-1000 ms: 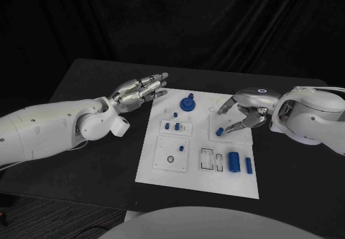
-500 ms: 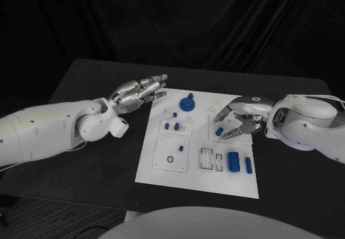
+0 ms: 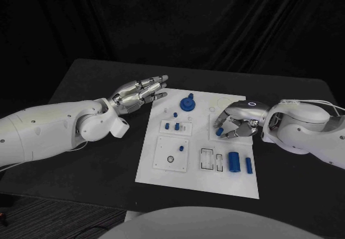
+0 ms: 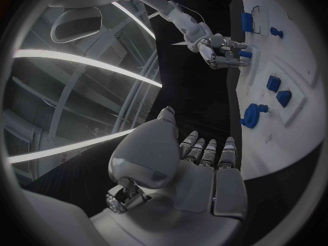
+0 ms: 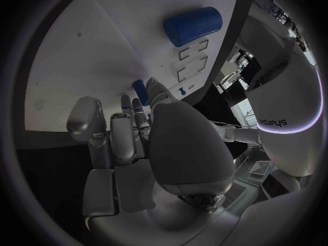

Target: Assemble the parts on the task board

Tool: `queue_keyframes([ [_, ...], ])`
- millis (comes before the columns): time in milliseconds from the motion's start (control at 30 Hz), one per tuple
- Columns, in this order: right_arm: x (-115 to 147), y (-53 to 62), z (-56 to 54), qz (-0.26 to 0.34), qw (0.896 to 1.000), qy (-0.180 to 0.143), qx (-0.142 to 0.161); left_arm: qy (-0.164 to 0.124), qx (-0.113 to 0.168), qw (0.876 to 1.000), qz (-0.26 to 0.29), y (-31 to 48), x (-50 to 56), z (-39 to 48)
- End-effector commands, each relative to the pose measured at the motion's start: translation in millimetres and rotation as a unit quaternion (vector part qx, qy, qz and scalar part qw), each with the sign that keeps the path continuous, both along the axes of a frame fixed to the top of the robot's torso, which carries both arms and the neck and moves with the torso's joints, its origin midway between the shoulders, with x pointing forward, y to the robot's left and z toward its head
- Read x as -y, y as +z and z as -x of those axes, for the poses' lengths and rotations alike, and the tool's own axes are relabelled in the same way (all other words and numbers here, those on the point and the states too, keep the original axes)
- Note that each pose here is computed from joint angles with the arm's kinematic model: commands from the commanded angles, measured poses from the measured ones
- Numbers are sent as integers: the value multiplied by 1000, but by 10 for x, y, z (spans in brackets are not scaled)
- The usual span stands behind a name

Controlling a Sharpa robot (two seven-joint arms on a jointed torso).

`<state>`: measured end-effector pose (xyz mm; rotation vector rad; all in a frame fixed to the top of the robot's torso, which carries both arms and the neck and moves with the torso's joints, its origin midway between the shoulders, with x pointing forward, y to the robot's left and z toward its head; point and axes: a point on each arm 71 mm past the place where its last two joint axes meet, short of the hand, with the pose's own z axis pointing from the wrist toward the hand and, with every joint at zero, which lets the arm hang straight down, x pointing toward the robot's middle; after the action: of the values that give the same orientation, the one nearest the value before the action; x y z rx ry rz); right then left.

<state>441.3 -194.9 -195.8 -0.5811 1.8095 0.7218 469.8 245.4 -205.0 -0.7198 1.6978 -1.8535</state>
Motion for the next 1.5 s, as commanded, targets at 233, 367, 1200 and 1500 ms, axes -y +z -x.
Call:
queue_keyframes([
  [233, -34, -29, 12, -7, 1000, 9, 13, -12, -2, 1000, 8, -10, 30, 8],
  [367, -40, -25, 17, -14, 1000, 12, 21, -12, -3, 1000, 7, -15, 31, 9],
  [1200, -52, 120, 97, -49, 997, 4, 58, -17, -13, 1000, 5, -71, 36, 28],
  [1500, -199, 482, 179, -42, 996, 14, 72, -16, -15, 1000, 4, -78, 29, 26],
])
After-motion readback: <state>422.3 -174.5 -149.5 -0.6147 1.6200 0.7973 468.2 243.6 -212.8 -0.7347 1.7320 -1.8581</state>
